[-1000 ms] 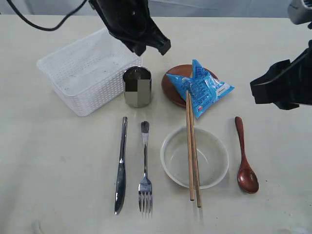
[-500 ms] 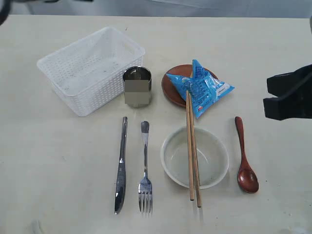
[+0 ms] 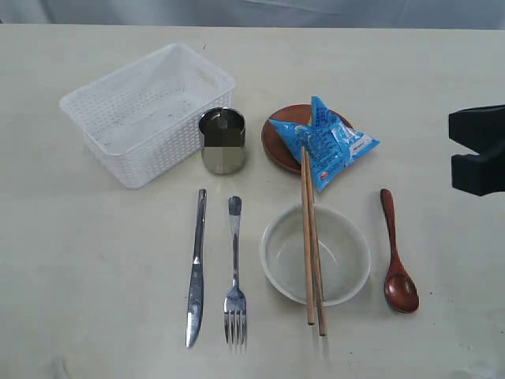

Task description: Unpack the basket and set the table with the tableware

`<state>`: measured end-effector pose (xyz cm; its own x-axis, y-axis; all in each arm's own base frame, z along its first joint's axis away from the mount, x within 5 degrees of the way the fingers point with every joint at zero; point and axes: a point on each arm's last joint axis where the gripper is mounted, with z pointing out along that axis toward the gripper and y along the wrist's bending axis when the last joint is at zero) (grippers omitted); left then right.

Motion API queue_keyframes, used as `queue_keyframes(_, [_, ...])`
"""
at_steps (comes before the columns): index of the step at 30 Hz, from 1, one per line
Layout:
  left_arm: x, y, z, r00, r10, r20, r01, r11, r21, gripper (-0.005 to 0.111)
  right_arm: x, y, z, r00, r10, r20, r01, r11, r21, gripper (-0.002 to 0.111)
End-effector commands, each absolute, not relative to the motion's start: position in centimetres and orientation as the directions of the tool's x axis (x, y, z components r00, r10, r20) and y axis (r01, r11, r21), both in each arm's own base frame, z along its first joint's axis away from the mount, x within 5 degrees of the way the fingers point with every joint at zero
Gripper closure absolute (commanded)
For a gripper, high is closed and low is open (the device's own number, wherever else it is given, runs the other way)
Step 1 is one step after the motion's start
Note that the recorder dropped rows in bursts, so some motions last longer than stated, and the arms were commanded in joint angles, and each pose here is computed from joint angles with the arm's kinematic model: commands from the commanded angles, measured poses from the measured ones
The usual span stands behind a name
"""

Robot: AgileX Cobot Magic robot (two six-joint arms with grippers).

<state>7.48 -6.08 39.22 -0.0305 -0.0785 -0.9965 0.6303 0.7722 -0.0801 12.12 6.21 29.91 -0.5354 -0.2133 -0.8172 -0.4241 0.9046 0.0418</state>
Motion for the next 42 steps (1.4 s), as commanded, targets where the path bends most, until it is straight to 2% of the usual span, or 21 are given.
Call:
queue_keyframes(1, [5.6,-4.5,39.9,0.040,-0.142,-0.989,0.634,0.768,-0.084,0.107,12.1,6.2,29.9,-0.524,-0.213,-0.824,-0.426,0.904,0.037,0.108])
queue_keyframes(7, [4.0,-3.2,40.4,0.096,-0.188,-0.977,0.639,0.765,-0.084,0.107,11.0,5.3,30.9,-0.479,-0.169,-0.862,-0.408,0.912,0.048,0.108])
queue_keyframes(12, [3.3,-2.7,40.5,0.120,-0.207,-0.971,0.641,0.763,-0.083,0.107,9.2,2.3,32.5,-0.366,-0.030,-0.930,-0.225,0.973,0.057,0.108])
queue_keyframes(14, [3.3,-2.7,40.5,0.120,-0.207,-0.971,0.641,0.763,-0.083,0.107,8.6,1.5,32.2,-0.233,0.001,-0.972,-0.158,0.987,0.039,0.108])
queue_keyframes(18, [3.3,-2.7,40.5,0.119,-0.206,-0.971,0.641,0.763,-0.083,0.107,7.3,0.7,28.6,-0.007,0.080,-0.997,-0.097,0.992,0.080,0.108])
queue_keyframes(22, [3.3,-2.7,40.5,0.119,-0.206,-0.971,0.641,0.763,-0.083,0.107,6.3,0.5,23.3,0.071,0.211,-0.975,-0.095,0.974,0.204,0.108])
queue_keyframes(24, [3.3,-2.7,40.5,0.119,-0.206,-0.971,0.641,0.763,-0.083,0.107,5.9,0.4,21.9,0.114,0.254,-0.960,-0.104,0.965,0.242,0.108])
queue_keyframes(25, [3.3,-2.7,40.5,0.119,-0.206,-0.971,0.641,0.763,-0.083,0.107,5.6,0.4,21.8,0.112,0.257,-0.960,-0.107,0.964,0.245,0.108])
queue_keyframes(27, [3.3,-2.7,40.5,0.119,-0.206,-0.971,0.641,0.763,-0.083,0.107,5.6,0.5,20.7,-0.005,0.207,-0.978,-0.088,0.974,0.207,0.108])
queue_keyframes(31, [3.3,-2.7,40.5,0.118,-0.205,-0.972,0.641,0.763,-0.084,0.107,5.6,0.5,20.2,-0.053,0.171,-0.984,-0.084,0.981,0.175,0.108])
queue_keyframes(42, [3.3,-2.7,40.5,0.118,-0.205,-0.972,0.641,0.763,-0.084,0.107,5.6,0.5,20.1,-0.063,0.153,-0.986,-0.080,0.984,0.158,0.108])
